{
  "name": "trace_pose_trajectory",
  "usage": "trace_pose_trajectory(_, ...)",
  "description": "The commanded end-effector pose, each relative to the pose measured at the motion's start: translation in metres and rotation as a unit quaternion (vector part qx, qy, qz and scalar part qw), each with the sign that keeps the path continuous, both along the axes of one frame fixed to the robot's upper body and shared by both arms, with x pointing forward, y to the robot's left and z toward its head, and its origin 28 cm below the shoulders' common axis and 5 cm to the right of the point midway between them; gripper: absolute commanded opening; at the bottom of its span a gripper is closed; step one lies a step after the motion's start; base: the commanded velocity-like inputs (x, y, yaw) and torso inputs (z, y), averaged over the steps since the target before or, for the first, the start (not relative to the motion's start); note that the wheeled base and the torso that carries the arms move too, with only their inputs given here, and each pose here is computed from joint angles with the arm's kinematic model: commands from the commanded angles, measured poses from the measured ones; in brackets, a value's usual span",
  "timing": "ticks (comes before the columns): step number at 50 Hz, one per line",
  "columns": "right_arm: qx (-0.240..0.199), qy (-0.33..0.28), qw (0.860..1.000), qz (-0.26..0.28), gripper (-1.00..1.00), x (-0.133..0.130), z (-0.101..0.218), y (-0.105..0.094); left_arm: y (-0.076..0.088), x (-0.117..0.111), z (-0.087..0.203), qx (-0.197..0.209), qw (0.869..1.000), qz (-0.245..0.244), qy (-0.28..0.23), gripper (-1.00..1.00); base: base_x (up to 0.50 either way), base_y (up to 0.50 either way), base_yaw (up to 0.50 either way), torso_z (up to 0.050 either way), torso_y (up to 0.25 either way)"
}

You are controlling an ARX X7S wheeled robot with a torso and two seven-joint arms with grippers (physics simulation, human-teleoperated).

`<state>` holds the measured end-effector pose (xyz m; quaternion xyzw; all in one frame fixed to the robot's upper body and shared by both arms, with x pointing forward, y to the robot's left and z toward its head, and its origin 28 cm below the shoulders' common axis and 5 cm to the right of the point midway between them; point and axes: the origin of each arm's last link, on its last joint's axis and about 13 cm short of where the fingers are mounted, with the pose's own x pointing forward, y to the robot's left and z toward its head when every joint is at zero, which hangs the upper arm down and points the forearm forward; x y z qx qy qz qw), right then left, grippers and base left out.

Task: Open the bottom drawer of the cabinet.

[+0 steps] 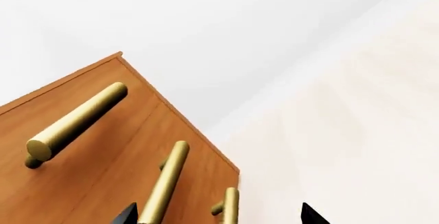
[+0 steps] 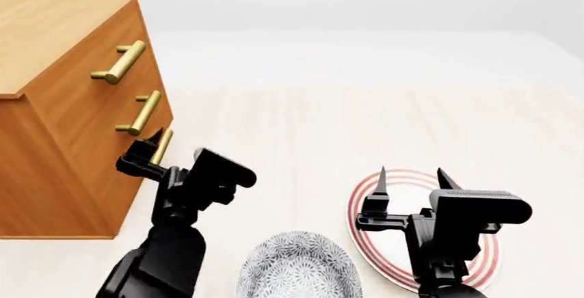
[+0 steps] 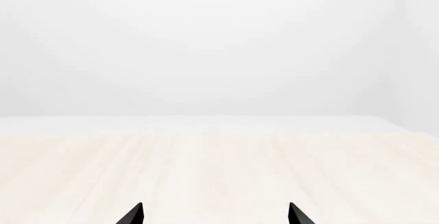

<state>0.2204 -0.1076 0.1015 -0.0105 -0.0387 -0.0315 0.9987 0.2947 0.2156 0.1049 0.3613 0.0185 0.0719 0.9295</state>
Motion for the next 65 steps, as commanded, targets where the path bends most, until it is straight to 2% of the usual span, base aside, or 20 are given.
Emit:
trace_pose_trajectory(1, 0.000, 0.001, 1.000, 0.000, 1.00, 0.001, -0.001, 0.000, 0.003, 0.031, 0.004, 0.104, 0.994, 0.006, 0.034, 1.00, 0.00, 0.00, 0.00, 0.000, 0.000)
trace_pose_trajectory(2, 0.000, 0.000, 1.000, 0.000, 1.00, 0.001, 0.000, 0.000, 0.004, 0.037, 0.002, 0.126, 0.991, 0.007, 0.041, 1.00, 0.00, 0.00, 0.00, 0.000, 0.000)
trace_pose_trajectory(4, 0.000, 0.000, 1.000, -0.001, 1.00, 0.001, 0.000, 0.000, 0.004, 0.045, 0.002, 0.145, 0.989, 0.009, 0.036, 1.00, 0.00, 0.00, 0.00, 0.000, 0.000)
trace_pose_trajectory(5, -0.001, 0.000, 1.000, -0.001, 1.00, 0.001, 0.000, 0.000, 0.004, 0.047, 0.002, 0.141, 0.989, 0.007, 0.042, 1.00, 0.00, 0.00, 0.00, 0.000, 0.000)
trace_pose_trajectory(13, -0.001, 0.000, 1.000, -0.001, 1.00, 0.002, 0.001, 0.000, 0.001, 0.065, -0.004, 0.185, 0.981, 0.003, 0.062, 1.00, 0.00, 0.00, 0.00, 0.000, 0.000)
trace_pose_trajectory(14, -0.001, 0.000, 1.000, -0.001, 1.00, 0.002, 0.001, 0.000, 0.001, 0.067, -0.005, 0.199, 0.978, 0.006, 0.063, 1.00, 0.00, 0.00, 0.00, 0.000, 0.000)
trace_pose_trajectory(20, 0.000, 0.000, 1.000, 0.000, 1.00, 0.002, 0.001, 0.000, 0.000, 0.076, -0.016, 0.215, 0.973, 0.023, 0.081, 1.00, 0.00, 0.00, 0.00, 0.000, 0.000)
trace_pose_trajectory(42, 0.001, 0.001, 1.000, -0.001, 1.00, 0.003, -0.001, 0.000, 0.001, 0.082, -0.037, 0.218, 0.964, 0.033, 0.152, 1.00, 0.00, 0.00, 0.00, 0.000, 0.000)
trace_pose_trajectory(50, 0.001, 0.001, 1.000, -0.001, 1.00, 0.002, 0.000, 0.000, 0.015, 0.084, -0.037, 0.215, 0.959, 0.079, 0.170, 1.00, 0.00, 0.00, 0.00, 0.000, 0.000)
trace_pose_trajectory(65, 0.003, -0.002, 1.000, -0.002, 1.00, 0.002, 0.002, 0.000, 0.031, 0.081, -0.036, 0.206, 0.952, 0.122, 0.193, 1.00, 0.00, 0.00, 0.00, 0.000, 0.000)
